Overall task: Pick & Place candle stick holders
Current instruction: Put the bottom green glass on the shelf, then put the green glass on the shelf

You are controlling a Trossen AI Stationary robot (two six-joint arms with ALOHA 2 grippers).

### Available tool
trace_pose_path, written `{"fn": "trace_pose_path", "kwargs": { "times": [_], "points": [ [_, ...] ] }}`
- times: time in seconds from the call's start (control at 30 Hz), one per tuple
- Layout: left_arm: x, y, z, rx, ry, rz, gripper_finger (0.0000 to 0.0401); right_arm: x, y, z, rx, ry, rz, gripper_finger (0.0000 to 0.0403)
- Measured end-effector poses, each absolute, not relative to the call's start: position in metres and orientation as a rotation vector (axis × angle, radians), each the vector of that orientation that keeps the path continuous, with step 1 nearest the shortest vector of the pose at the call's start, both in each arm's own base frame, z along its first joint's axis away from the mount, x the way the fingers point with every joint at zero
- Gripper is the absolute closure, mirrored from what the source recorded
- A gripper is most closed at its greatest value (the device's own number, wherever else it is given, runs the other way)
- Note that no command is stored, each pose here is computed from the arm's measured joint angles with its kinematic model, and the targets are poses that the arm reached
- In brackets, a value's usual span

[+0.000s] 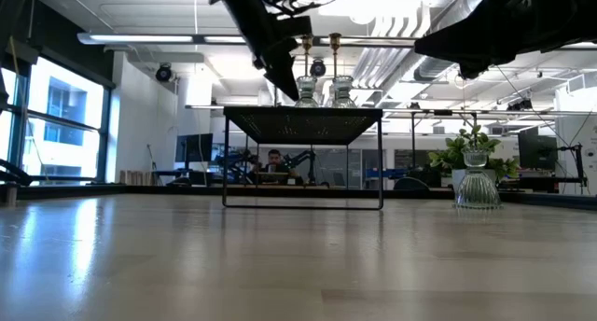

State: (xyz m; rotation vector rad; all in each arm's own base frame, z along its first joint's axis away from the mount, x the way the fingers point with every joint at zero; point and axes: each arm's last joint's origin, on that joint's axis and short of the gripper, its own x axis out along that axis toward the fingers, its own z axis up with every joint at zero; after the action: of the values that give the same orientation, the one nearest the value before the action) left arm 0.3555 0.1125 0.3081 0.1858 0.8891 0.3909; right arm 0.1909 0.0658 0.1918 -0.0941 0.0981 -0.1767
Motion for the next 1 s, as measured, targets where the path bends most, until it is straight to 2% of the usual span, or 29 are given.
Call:
{"fn": "trace_pose_path", "kwargs": {
  "times": [0.17,0.3,0.47,0.7,0.83,1.0],
  "points": [
    [0.338,0.097,0.326,0.185,0.896,0.336,0.0396,0.191,0.066,0.191,-0.095,0.103,-0.177,0.0402],
    [0.317,0.072,0.329,0.191,0.801,0.253,0.0396,0.191,0.066,0.19,-0.077,0.11,-0.183,0.0402],
    [0.276,0.044,0.307,0.165,0.598,0.168,0.0396,0.191,0.068,0.191,-0.029,0.161,-0.223,0.0402],
    [0.211,0.02,0.268,0.076,0.33,0.148,0.0396,0.191,0.087,0.207,0.145,0.444,-0.361,0.0402],
    [0.185,0.015,0.25,0.041,0.222,0.14,0.0396,0.174,0.103,0.192,0.278,0.581,-0.419,0.0402],
    [0.167,0.014,0.232,0.017,0.168,0.139,0.0396,0.147,0.11,0.164,0.471,0.58,-0.613,0.0398]
  ]
}}
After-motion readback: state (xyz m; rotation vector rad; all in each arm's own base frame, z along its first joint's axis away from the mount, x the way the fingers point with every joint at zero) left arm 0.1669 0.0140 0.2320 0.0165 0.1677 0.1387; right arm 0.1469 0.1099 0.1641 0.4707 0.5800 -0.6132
